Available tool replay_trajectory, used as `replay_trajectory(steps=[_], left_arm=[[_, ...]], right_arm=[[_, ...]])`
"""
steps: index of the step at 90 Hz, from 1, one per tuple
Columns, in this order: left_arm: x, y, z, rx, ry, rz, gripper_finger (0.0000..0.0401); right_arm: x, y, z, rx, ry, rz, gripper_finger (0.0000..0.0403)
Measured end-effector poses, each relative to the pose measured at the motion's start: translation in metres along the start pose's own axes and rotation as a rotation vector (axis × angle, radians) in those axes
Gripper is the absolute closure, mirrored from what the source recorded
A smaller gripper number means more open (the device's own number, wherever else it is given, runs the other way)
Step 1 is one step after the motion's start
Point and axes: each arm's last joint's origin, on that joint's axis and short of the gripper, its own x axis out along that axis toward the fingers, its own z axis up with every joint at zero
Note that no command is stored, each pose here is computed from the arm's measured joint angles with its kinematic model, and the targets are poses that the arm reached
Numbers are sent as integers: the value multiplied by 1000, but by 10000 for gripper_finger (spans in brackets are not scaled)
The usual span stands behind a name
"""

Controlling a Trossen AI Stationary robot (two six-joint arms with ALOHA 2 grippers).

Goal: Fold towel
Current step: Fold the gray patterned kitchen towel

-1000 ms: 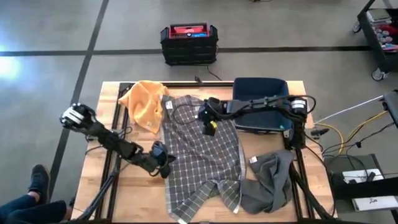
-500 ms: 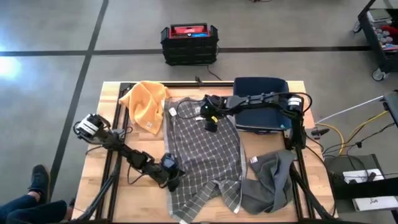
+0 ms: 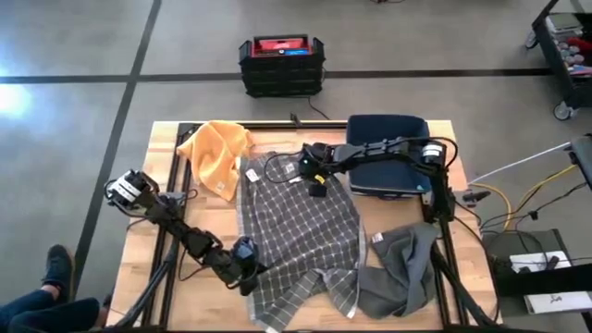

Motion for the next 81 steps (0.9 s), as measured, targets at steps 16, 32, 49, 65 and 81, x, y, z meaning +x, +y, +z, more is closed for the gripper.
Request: replay_trajectory(steps=[16,32,49,65,81], left_arm=[[-1,-1,-1,1,0,-5,401],[-2,-3,-4,6,2,-11,401],[-2,-3,-4,6,2,-12,401],[-2,-4,-3,10,1,-15,401],[-3,-5,-2,9,-3,-19,401]], right_arm=[[-5,-20,-4,185,48,-265,355],[-41,-54,-2,357,58,-379,370],[-73,-57,7,353,-65,-32,372],[-62,-35,23,311,-278,327,361],[-31,-33,24,369,-242,235,365]])
